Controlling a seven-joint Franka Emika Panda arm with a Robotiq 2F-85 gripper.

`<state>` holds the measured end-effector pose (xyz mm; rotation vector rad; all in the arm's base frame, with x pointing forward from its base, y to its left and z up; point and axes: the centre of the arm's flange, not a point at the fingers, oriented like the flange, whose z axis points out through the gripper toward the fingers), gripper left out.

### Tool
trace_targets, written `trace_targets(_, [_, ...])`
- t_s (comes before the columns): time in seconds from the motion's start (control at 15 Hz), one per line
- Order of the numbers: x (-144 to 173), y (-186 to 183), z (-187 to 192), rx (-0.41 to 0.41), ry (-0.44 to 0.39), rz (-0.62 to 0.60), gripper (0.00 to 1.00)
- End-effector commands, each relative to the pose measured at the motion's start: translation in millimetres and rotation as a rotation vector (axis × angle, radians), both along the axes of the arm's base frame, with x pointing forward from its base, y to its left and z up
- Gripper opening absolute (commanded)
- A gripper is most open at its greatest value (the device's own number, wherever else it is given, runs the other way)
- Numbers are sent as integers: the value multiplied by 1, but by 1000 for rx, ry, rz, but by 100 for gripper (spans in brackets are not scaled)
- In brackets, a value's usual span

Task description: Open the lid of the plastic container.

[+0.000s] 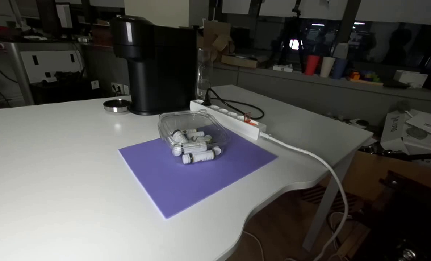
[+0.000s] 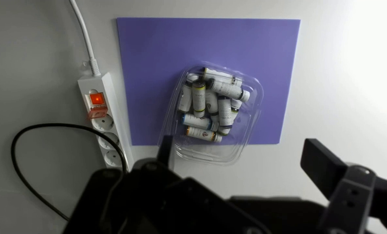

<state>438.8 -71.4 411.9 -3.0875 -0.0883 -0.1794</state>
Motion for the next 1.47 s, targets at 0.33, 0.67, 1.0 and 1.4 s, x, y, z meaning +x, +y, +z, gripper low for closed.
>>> trace_targets(0.33, [78, -80, -83, -55, 35, 11, 100])
trace_targets(0.67, [127, -81, -99, -66, 67, 176, 100])
trace_targets(1.0, [122, -64, -107, -59, 67, 195, 100])
trace_targets(1.4, [141, -82, -132, -93, 108, 249, 100])
